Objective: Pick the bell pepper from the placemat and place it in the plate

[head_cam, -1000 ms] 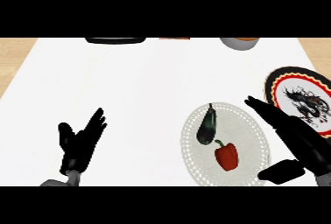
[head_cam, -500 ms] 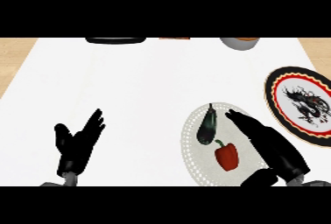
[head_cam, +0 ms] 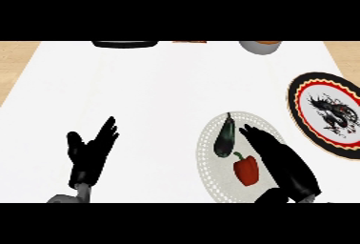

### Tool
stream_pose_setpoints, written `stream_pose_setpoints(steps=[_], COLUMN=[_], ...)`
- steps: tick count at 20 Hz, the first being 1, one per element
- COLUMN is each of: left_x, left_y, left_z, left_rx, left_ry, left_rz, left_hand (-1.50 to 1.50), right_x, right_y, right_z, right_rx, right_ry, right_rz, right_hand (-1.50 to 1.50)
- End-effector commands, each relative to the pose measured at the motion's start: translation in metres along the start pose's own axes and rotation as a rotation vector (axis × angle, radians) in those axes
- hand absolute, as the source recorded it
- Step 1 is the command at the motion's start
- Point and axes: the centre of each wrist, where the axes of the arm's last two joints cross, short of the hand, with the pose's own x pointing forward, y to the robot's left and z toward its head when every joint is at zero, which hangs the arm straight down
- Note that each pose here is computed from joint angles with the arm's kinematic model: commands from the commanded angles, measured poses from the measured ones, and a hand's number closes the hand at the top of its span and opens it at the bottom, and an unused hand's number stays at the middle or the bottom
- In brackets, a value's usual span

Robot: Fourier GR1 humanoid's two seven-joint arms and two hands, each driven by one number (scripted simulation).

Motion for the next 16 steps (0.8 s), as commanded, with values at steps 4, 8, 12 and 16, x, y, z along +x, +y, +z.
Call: stream_pose_setpoints(steps=[4,8,12,16], left_x=[-0.020,-0.001,-0.009,-0.007], left_y=[-0.001,0.011,0.006,-0.006], left_z=[0.009,0.011,0.007,0.014], left_rx=[-0.004,0.017,0.002,-0.004], left_ry=[-0.009,0.000,-0.008,0.003], left_rz=[-0.002,0.009,0.006,0.002], left_hand=[0.00,0.00,0.00,0.00], right_x=[0.002,-0.017,-0.017,-0.019], right_y=[0.013,0.036,0.027,0.048], right_z=[-0.018,-0.014,-0.031,-0.026], right_rx=[-0.008,0.024,0.060,0.160], right_ry=[0.047,0.043,0.053,0.013], right_rz=[0.046,0.031,0.068,0.159], right_hand=[-1.50,-1.50,-1.50,1.50])
